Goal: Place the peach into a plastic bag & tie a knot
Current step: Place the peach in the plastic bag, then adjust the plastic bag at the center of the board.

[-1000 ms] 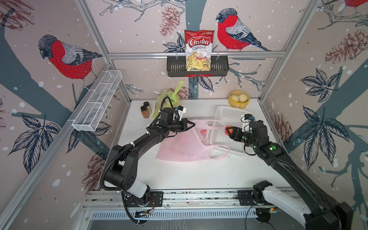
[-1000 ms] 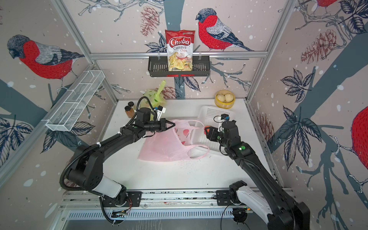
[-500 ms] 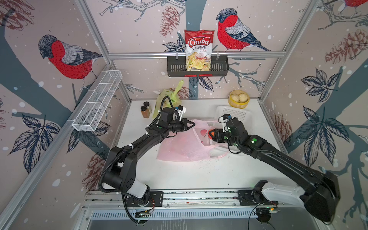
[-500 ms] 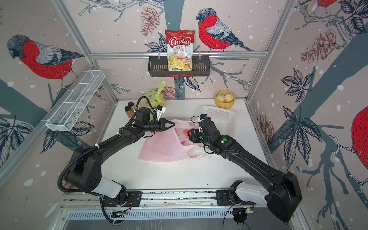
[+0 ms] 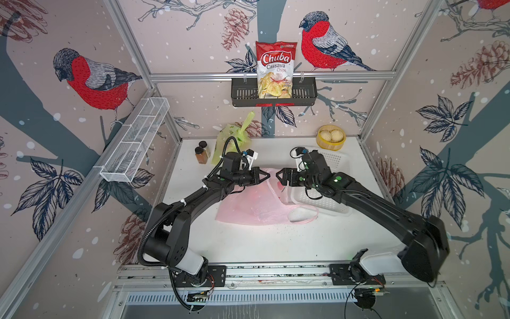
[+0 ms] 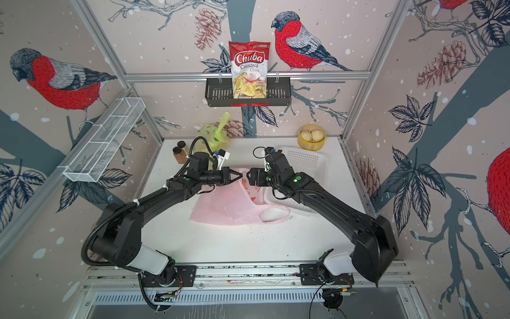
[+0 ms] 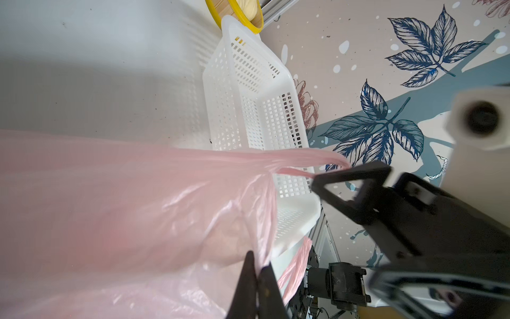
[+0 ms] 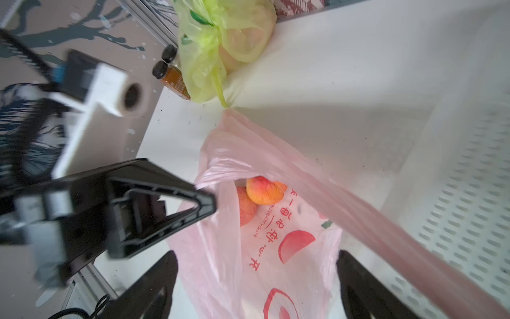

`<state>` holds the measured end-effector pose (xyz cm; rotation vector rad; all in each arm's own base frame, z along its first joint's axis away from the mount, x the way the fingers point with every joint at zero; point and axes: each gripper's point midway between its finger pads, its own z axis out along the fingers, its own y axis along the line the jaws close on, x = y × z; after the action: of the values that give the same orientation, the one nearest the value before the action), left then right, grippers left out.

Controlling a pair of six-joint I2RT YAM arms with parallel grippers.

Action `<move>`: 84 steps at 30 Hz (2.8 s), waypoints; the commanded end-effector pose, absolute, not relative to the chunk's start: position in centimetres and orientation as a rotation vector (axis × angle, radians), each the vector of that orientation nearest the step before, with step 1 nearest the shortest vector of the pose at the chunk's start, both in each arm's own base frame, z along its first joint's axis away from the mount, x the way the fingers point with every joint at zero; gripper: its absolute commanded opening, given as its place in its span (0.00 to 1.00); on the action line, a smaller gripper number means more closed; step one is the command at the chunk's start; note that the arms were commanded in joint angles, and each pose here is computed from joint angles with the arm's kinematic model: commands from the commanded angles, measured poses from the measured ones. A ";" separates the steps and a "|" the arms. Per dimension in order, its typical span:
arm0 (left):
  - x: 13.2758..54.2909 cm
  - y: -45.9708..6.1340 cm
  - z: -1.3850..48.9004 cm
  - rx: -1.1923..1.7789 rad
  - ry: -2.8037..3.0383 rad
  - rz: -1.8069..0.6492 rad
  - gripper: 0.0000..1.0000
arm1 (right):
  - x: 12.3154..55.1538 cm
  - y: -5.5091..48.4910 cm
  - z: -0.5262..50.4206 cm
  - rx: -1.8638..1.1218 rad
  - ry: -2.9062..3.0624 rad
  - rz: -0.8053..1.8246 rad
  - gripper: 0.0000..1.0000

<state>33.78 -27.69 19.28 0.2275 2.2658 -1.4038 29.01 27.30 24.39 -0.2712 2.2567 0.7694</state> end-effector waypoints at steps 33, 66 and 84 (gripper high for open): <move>34.9 -28.2 20.3 0.239 2.214 -1.419 0.00 | 19.9 16.8 11.1 -0.017 2.553 0.595 0.51; 34.0 -22.0 28.6 0.224 2.047 -0.887 0.78 | 22.2 23.6 23.2 -0.230 2.236 0.926 0.00; 23.1 -23.9 36.8 0.510 1.513 -0.671 0.90 | 22.6 33.0 35.5 -0.449 2.052 0.984 0.00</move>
<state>22.43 -25.04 34.63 0.5687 1.6118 -0.7678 22.30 32.66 34.80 -0.4332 2.0673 1.0148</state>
